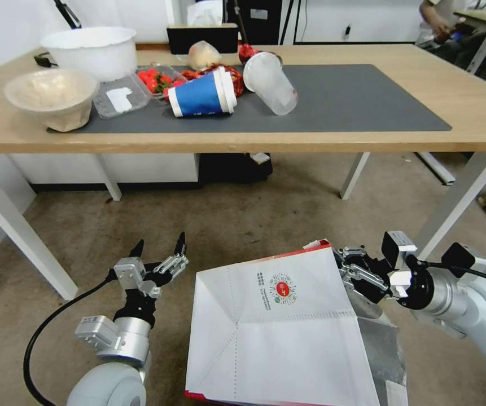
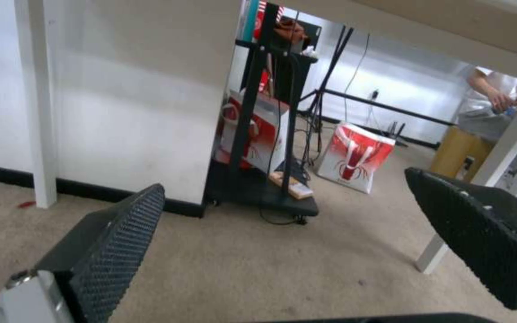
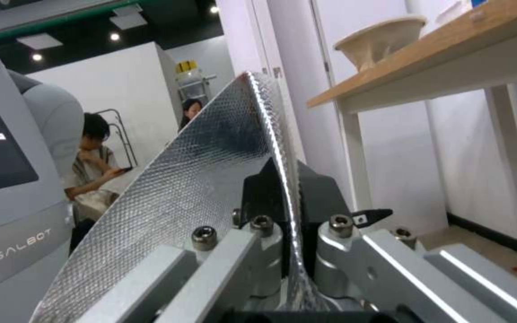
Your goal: Pick up the food delivery bag from the floor and place it on the table.
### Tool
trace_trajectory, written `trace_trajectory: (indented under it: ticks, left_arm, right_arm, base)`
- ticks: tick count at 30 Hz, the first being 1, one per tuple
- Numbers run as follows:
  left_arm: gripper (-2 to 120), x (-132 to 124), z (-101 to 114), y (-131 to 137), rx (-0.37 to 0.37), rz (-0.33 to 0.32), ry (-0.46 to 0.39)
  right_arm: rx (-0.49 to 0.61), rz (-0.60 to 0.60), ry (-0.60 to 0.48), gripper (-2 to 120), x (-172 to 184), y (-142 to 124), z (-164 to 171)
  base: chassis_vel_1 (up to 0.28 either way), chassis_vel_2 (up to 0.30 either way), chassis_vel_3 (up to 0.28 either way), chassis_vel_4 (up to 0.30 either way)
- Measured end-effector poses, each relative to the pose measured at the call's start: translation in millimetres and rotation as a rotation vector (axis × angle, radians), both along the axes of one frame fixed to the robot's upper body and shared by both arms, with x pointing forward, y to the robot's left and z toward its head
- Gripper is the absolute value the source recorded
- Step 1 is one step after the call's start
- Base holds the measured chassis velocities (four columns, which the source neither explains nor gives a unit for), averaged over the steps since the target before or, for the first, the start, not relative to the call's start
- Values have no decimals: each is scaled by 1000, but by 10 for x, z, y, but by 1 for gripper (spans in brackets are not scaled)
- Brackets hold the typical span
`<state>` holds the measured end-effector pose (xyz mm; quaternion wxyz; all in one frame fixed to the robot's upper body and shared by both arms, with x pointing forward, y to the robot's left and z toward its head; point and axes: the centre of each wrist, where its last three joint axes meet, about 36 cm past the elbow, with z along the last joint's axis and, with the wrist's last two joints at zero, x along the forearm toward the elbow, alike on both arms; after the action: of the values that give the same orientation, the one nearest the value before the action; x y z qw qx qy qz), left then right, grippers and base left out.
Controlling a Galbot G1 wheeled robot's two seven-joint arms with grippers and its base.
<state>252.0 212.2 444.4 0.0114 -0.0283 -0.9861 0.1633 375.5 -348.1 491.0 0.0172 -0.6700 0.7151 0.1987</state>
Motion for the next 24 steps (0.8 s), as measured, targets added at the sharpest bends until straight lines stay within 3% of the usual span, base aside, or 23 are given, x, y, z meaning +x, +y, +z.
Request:
trace_trajectory:
  ticks: [24]
  left_arm:
    - [100,2,10,7,12,1,-7]
  right_arm:
    - [-6,0,-5,0,-22,9,8]
  base:
    - [0,0,0,0]
